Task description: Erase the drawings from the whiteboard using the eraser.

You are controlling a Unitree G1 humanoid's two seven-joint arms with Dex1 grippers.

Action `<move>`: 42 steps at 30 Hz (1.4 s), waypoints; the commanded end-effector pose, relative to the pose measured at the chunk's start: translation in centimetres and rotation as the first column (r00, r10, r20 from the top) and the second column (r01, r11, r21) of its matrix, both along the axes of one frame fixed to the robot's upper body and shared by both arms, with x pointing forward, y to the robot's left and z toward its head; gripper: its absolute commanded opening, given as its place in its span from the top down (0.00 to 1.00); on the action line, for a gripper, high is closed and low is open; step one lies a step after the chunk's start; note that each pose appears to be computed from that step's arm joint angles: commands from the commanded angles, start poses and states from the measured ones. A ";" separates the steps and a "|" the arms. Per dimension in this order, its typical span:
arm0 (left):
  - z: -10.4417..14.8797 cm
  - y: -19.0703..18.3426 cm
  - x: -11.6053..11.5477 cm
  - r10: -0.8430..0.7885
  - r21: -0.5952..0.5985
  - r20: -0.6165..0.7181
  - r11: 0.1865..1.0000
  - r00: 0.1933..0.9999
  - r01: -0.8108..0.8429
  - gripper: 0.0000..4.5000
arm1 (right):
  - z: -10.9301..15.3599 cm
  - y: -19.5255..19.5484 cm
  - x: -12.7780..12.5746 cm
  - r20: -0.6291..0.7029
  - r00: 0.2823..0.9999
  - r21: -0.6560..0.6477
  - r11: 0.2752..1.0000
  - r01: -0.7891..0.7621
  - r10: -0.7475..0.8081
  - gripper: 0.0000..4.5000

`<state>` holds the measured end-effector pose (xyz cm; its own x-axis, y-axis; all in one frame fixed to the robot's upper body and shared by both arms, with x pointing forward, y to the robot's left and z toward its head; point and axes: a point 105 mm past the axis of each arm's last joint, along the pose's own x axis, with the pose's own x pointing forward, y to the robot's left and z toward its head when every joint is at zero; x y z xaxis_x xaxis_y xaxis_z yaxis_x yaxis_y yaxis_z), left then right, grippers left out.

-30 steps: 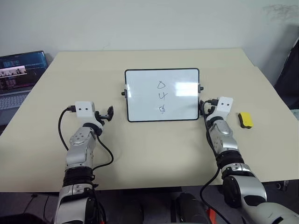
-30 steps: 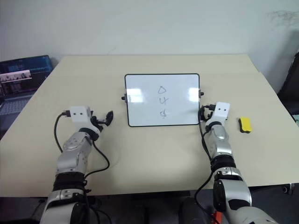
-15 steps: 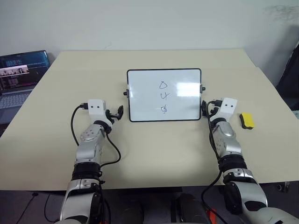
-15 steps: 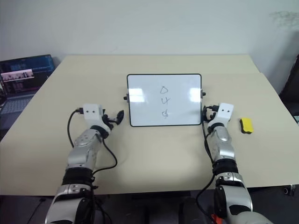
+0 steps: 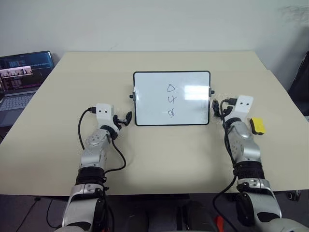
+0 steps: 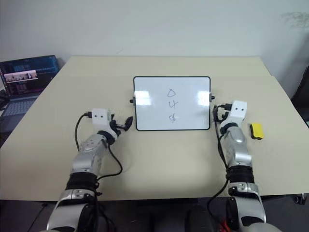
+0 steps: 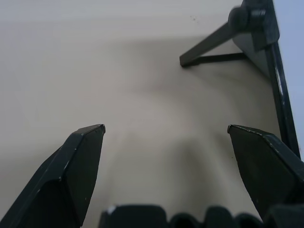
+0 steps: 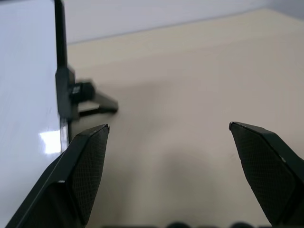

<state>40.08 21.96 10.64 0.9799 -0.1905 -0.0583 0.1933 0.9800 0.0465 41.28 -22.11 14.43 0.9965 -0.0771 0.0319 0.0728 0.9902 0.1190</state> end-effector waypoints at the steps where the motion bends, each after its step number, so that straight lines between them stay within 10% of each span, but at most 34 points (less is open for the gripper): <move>1: 2.1 0.0 -0.6 -0.100 0.020 0.035 0.995 0.994 0.099 0.00 | 2.5 -1.5 -0.2 -0.003 1.000 0.023 1.000 -0.007 0.007 0.02; 15: 10.6 -6.9 -5.4 -0.702 0.148 -0.005 0.704 0.712 0.695 0.00 | 5.1 -9.2 -2.9 -0.261 0.965 -0.072 0.997 -0.022 0.002 0.02; 23: 9.6 -14.6 -6.3 -0.859 0.131 -0.029 0.504 0.511 0.854 0.00 | 5.4 -10.4 -4.2 -0.302 0.953 -0.047 0.999 -0.008 -0.007 0.02; 28: 8.0 -17.5 -3.8 -0.825 0.117 0.010 0.562 0.565 0.819 0.00 | 5.3 -11.1 -4.8 -0.360 0.932 -0.018 1.000 0.026 -0.031 0.02; 42: 6.2 -26.0 -7.4 -0.960 0.066 -0.014 0.279 0.281 0.958 0.00 | 1.8 -12.1 -6.0 -0.561 0.828 -0.013 1.000 -0.019 0.008 0.02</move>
